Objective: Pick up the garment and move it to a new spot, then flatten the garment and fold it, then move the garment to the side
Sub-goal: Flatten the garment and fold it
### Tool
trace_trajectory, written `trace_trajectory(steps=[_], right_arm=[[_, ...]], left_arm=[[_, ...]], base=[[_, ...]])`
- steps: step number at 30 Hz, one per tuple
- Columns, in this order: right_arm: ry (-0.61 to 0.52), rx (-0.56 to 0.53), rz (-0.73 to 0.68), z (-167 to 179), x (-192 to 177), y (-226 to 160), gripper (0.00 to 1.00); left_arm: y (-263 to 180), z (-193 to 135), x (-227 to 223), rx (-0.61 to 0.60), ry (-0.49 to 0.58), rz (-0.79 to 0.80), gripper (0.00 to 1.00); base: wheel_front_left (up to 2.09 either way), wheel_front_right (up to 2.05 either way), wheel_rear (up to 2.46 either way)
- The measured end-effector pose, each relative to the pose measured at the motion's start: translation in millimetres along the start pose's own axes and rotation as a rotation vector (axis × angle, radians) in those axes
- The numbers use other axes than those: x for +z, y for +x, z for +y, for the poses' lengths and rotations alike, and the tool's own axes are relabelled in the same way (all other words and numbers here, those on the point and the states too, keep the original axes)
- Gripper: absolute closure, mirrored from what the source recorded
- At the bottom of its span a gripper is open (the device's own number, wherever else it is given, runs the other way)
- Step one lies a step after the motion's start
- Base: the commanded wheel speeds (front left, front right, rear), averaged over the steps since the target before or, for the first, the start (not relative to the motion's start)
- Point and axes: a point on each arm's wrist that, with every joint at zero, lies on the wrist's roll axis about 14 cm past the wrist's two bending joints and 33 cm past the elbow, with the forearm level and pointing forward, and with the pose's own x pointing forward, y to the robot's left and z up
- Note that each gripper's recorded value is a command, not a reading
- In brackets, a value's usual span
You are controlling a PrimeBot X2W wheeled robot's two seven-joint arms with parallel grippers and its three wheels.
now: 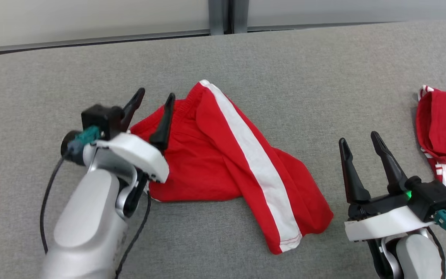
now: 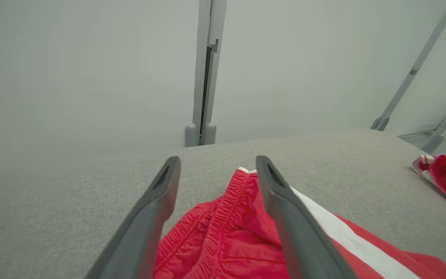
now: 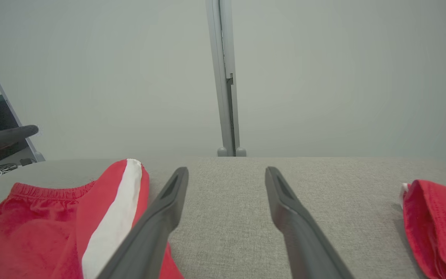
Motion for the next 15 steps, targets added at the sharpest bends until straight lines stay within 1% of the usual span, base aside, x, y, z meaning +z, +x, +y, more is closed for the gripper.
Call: trace_trajectory(steps=[3,6,9,12,15], right_arm=[[-0.007,-0.016,-0.006,-5.0,1.2,3.8,0.0],[-0.009,-0.037,-0.006,-11.2,0.8,6.0,0.0],[-0.017,-0.057,-0.004,-17.5,0.3,6.6,0.0],[-0.015,-0.079,0.008,-22.8,-2.9,4.0,0.0],[-0.016,-0.104,0.016,-29.0,-4.7,-0.8,0.0]], left_arm=[[28.2,-13.0,-1.4,-0.064,-0.03,0.113,0.0],[52.8,-30.1,-6.4,-0.149,0.014,0.266,0.0],[71.0,-39.9,-12.2,-0.207,0.016,0.417,0.0],[78.6,-33.8,-28.9,-0.222,0.073,0.587,0.0],[80.5,-29.7,-47.0,-0.231,0.085,0.73,0.0]], base=[[0.0,0.0,0.0],[0.0,0.0,0.0],[0.0,0.0,0.0],[0.0,0.0,0.0],[0.0,0.0,0.0]])
